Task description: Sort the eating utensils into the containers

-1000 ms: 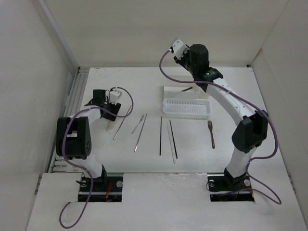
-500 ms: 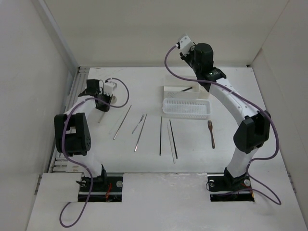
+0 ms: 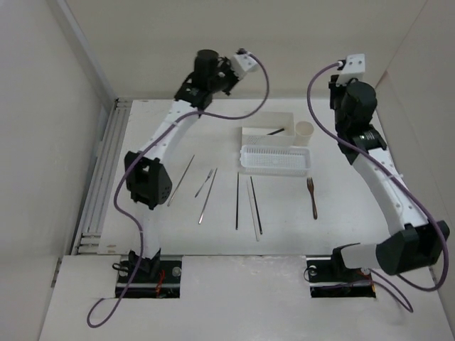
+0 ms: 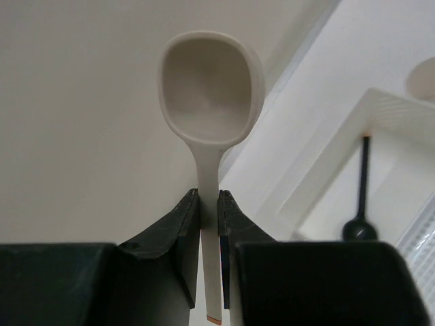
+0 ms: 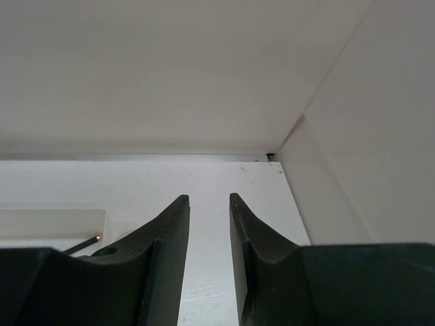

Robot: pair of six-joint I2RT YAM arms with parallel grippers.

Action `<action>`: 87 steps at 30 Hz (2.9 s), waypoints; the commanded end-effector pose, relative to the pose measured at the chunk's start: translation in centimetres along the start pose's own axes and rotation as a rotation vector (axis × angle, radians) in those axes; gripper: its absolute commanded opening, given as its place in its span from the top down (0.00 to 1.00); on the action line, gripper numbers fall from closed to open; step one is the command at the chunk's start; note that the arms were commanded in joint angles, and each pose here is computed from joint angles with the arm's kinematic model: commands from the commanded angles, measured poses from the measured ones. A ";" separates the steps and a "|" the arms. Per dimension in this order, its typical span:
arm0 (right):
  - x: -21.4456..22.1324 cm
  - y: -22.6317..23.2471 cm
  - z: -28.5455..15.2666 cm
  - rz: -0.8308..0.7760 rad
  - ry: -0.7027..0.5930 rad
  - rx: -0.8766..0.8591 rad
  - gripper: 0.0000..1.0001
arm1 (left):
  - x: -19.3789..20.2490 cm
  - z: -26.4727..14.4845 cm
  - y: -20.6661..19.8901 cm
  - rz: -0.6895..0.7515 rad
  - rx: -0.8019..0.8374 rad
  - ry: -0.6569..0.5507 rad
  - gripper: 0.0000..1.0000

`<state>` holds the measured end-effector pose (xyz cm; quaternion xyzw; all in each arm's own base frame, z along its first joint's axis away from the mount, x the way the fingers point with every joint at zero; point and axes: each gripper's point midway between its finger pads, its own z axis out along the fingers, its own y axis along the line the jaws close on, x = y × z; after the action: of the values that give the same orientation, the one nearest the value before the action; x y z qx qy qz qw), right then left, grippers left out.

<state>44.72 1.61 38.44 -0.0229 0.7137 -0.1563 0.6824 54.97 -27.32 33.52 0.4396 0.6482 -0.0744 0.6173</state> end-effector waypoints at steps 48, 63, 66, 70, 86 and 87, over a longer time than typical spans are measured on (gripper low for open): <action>25.8 8.6 -15.7 0.540 0.950 -0.102 0.04 | 17.5 -17.4 -1.3 -0.551 -0.608 0.427 0.27; 36.2 8.7 -19.3 0.330 1.267 0.040 0.45 | 16.5 -24.4 -0.2 -0.450 -0.736 0.129 0.30; 36.0 8.8 -19.0 0.332 1.265 0.039 0.45 | 16.6 -24.9 -0.6 -0.432 -0.746 0.115 0.28; 36.2 9.5 -18.7 0.325 1.273 -0.034 0.51 | 16.9 -25.5 -0.5 -0.432 -0.778 0.126 0.28; 30.0 6.5 -19.5 0.442 1.072 0.104 1.00 | 18.1 -24.8 -2.4 -0.499 -0.674 0.190 0.31; 27.5 6.0 -18.4 0.470 0.982 0.128 1.00 | 17.5 -24.2 -2.4 -0.491 -0.638 0.184 0.31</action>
<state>24.34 4.77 5.37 0.2072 0.9588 -0.0246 0.1926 37.79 -3.09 21.74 0.0408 0.7757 0.0643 0.6265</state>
